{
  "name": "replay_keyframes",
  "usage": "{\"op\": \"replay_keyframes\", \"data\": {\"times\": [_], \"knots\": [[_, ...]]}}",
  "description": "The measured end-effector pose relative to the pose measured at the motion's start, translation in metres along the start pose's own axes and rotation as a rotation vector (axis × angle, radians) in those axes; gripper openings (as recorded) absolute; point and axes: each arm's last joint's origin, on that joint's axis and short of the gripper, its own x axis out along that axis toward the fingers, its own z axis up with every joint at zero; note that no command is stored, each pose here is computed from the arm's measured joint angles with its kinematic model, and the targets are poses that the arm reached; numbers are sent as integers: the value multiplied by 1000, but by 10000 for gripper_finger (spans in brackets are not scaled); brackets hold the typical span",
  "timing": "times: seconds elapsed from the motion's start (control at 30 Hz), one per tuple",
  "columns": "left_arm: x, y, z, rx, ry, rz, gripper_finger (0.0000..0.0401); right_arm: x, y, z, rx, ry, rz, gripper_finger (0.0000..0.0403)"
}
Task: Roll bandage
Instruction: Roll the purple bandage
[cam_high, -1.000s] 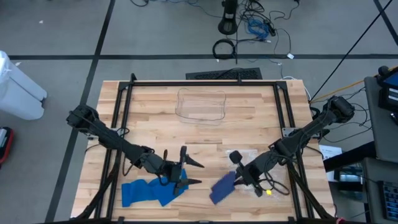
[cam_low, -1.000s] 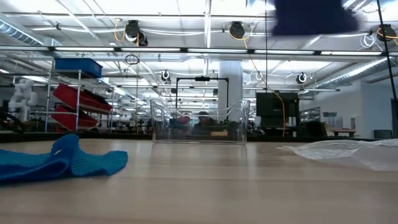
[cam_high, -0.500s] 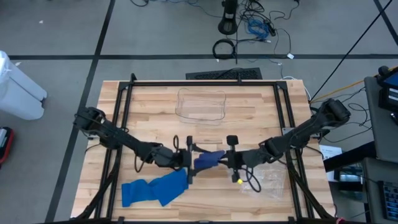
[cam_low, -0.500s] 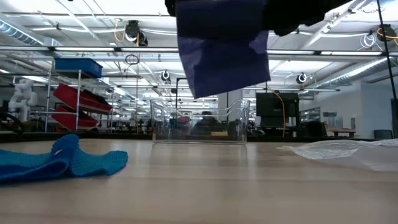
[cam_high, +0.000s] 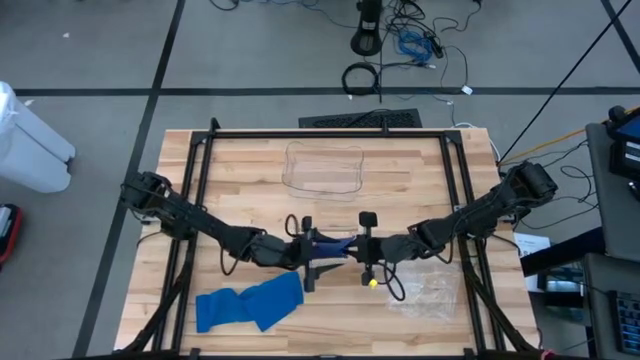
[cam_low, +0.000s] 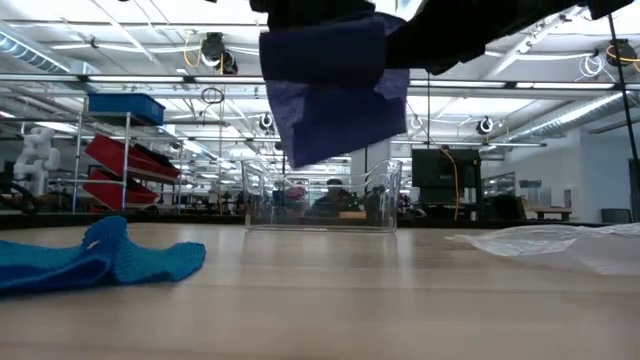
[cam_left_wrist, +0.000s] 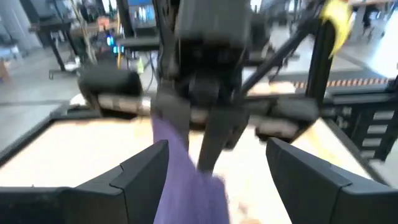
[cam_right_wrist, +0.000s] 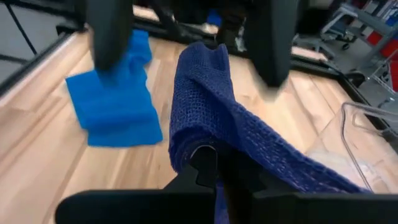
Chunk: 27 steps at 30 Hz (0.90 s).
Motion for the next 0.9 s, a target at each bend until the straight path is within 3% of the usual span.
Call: {"op": "replay_keyframes", "data": {"times": [0.23, 0.33, 0.47, 0.73, 0.9], "knots": [[4, 3, 3, -4, 59, 57, 275, 0, 0, 2, 1, -20, 3, 0], [3, 3, 3, -4, 59, 64, 255, 0, 0, 2, -8, -21, 2, 0], [3, 3, 3, 3, 60, 65, 190, 0, 0, 2, -9, -21, 2, 0], [4, 3, 0, 24, 89, 58, 21, 0, 0, 2, -11, -22, 2, 0], [3, 3, 0, 25, 89, 57, 8, -1, 1, 2, -23, -22, 4, 0]]}}
